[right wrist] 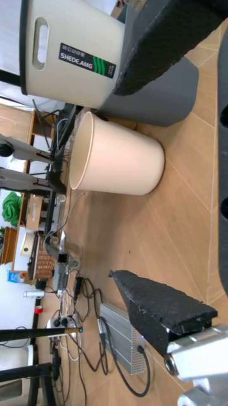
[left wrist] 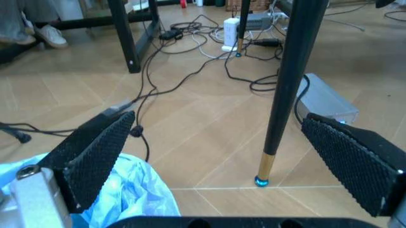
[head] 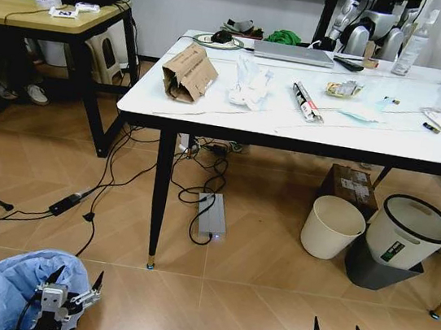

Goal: Pick up the trash bin and place the trash from the table into it.

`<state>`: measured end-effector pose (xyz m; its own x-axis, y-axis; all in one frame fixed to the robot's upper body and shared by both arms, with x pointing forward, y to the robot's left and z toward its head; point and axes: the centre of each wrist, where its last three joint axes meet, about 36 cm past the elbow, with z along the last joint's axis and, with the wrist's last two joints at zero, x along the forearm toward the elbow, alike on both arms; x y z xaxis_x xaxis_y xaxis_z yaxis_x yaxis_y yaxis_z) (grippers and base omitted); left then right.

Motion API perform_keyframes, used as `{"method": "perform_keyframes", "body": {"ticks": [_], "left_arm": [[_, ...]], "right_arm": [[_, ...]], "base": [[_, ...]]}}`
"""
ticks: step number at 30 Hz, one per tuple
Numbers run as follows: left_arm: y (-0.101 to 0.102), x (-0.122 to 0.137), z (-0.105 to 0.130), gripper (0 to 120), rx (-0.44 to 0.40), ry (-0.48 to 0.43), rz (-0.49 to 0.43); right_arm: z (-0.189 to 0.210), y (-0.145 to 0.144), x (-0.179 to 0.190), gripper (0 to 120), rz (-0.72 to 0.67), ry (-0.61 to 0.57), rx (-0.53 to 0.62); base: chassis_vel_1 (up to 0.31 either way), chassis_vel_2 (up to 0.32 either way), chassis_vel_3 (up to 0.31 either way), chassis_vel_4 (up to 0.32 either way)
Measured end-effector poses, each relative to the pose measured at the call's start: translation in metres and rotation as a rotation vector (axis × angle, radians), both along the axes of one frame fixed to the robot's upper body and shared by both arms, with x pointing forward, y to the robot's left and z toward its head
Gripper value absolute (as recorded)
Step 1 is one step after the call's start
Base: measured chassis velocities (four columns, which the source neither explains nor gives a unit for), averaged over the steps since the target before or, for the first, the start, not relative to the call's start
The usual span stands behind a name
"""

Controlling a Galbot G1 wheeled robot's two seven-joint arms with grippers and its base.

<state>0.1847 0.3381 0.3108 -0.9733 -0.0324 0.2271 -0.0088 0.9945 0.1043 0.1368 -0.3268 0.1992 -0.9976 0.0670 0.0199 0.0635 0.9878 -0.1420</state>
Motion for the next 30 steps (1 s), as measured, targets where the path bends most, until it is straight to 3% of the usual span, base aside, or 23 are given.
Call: {"method": "perform_keyframes", "body": {"ticks": [6, 14, 30], "left_arm": [[0.002, -0.001, -0.001, 100, 0.016, -0.014, -0.003], [0.02, -0.005, 0.008, 100, 0.044, -0.002, 0.024], [0.056, -0.006, 0.039, 100, 0.084, 0.082, 0.193]], "right_arm": [[-0.001, 0.001, 0.0, 100, 0.0, 0.002, 0.002], [-0.009, 0.005, -0.002, 100, 0.004, 0.011, 0.013], [-0.023, 0.022, 0.005, 100, 0.038, 0.011, 0.05]], "base": [[0.0, 0.0, 0.0, 0.0], [0.0, 0.0, 0.0, 0.0], [0.0, 0.0, 0.0, 0.0]]}}
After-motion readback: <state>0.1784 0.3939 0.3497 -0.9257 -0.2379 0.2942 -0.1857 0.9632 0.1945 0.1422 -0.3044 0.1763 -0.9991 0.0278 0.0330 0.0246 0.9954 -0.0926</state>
